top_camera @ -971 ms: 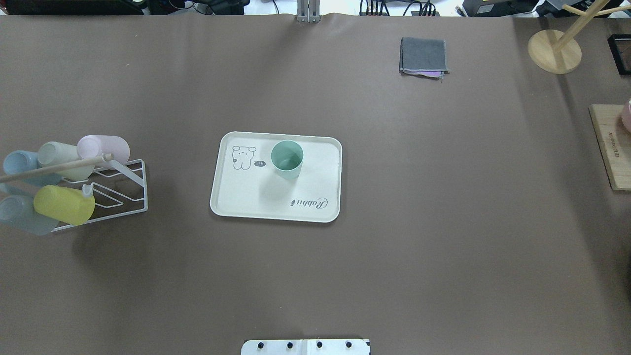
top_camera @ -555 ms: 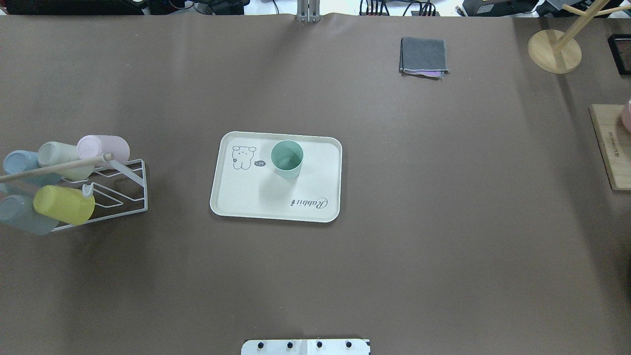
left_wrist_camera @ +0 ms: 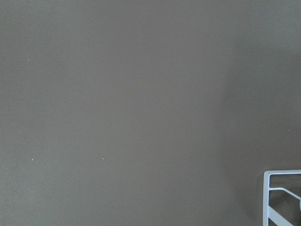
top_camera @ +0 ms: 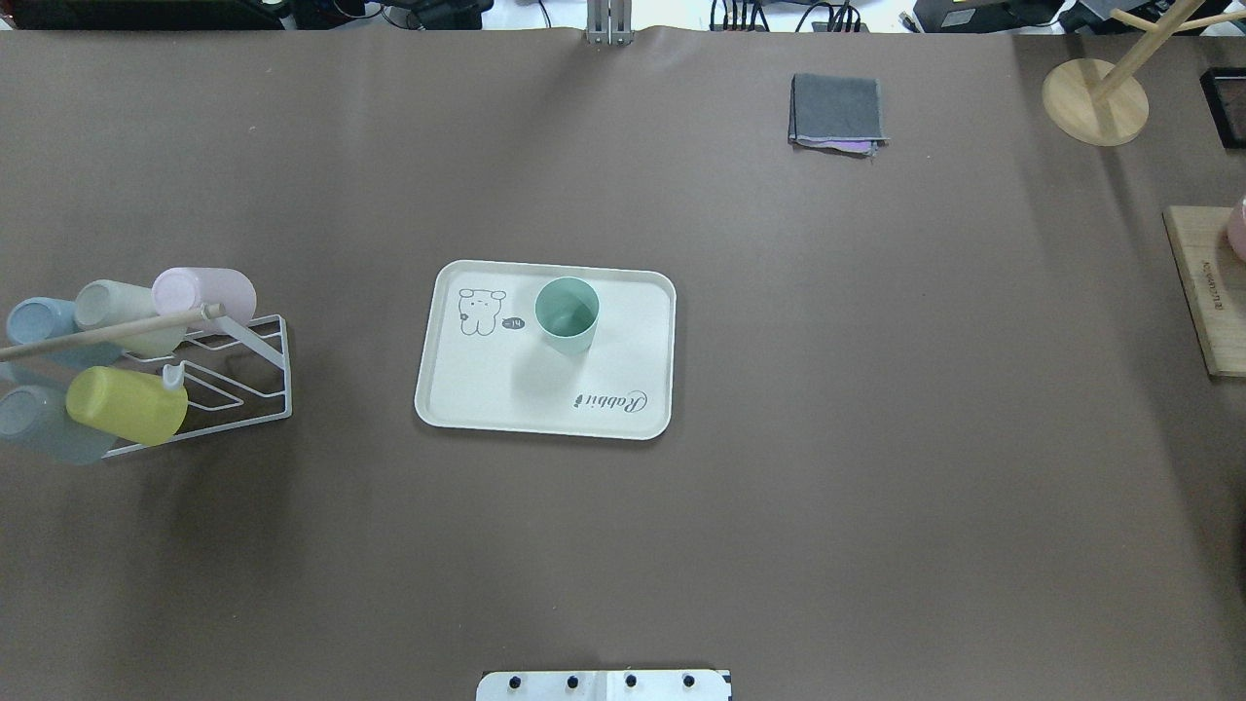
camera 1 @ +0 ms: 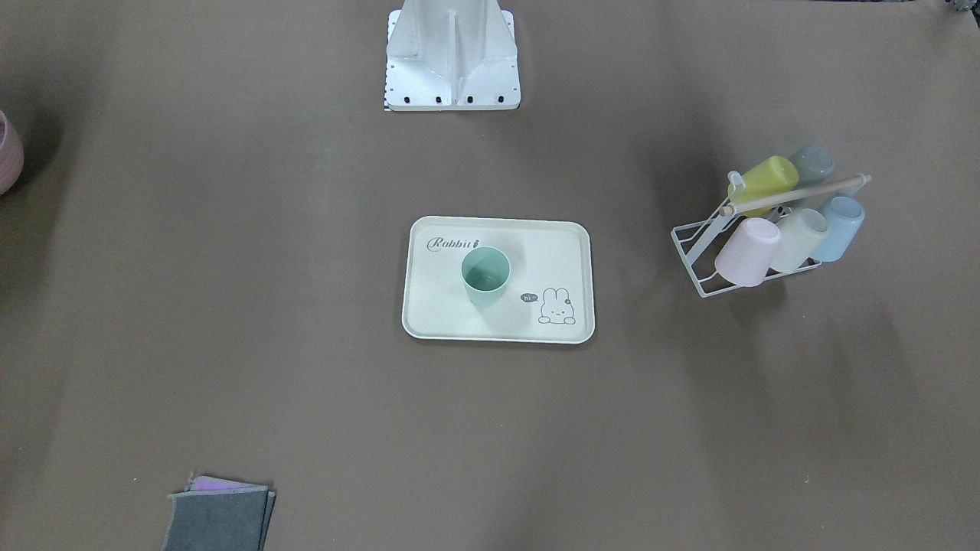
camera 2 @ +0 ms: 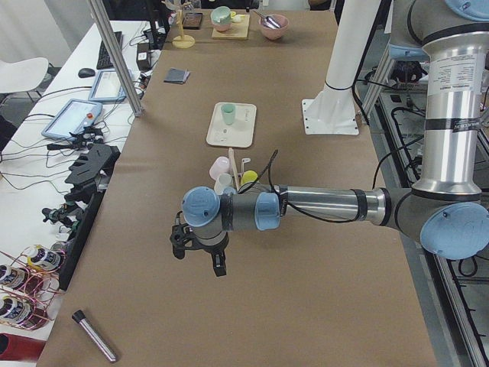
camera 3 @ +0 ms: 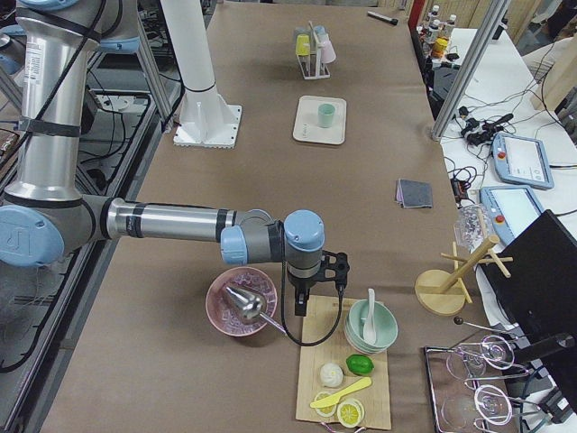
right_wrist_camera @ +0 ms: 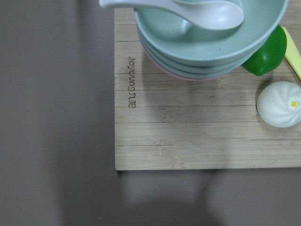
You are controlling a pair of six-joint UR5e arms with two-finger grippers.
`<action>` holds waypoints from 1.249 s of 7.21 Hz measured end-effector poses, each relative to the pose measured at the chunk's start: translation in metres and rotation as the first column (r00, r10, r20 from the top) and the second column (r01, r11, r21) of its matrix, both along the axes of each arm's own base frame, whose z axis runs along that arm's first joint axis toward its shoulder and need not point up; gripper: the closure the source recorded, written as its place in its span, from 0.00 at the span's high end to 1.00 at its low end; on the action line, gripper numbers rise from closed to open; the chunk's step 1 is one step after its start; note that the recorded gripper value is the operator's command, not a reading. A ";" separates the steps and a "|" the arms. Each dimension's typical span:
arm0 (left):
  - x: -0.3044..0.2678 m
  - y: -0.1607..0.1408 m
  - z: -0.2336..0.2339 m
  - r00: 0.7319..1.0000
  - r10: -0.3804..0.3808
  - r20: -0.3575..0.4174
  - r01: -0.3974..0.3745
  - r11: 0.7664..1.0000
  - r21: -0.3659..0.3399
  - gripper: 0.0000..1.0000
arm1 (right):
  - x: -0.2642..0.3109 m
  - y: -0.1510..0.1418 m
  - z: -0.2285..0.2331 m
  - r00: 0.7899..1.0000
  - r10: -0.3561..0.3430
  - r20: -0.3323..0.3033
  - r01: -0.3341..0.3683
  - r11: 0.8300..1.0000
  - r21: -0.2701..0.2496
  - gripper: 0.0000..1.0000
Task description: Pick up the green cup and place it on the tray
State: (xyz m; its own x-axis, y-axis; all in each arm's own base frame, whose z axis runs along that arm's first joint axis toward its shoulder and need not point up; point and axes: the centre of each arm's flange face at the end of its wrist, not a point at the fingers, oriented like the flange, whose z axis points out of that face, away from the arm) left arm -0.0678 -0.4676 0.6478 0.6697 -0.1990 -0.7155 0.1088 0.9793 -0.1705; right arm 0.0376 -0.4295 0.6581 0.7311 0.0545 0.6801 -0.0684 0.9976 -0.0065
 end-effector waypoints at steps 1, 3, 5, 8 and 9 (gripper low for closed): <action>0.000 0.002 0.001 1.000 0.005 0.016 -0.005 1.000 0.000 0.98 | 0.000 0.000 0.000 1.000 0.001 0.003 -0.001 1.000 -0.002 1.00; 0.001 0.002 0.002 1.000 0.006 0.021 -0.006 1.000 0.000 0.98 | 0.000 0.000 -0.002 1.000 0.003 0.010 -0.003 1.000 -0.004 1.00; 0.001 0.002 0.004 1.000 0.006 0.018 -0.006 1.000 -0.003 0.98 | 0.000 0.002 0.001 1.000 0.004 0.011 -0.004 1.000 -0.011 1.00; 0.001 0.000 0.004 1.000 0.006 0.018 -0.006 1.000 -0.003 0.98 | 0.002 0.004 0.000 1.000 0.011 0.028 -0.010 1.000 -0.016 1.00; 0.001 -0.001 0.003 1.000 0.006 0.018 -0.006 1.000 -0.002 0.98 | 0.004 0.004 0.000 0.999 0.016 0.029 -0.015 1.000 -0.016 1.00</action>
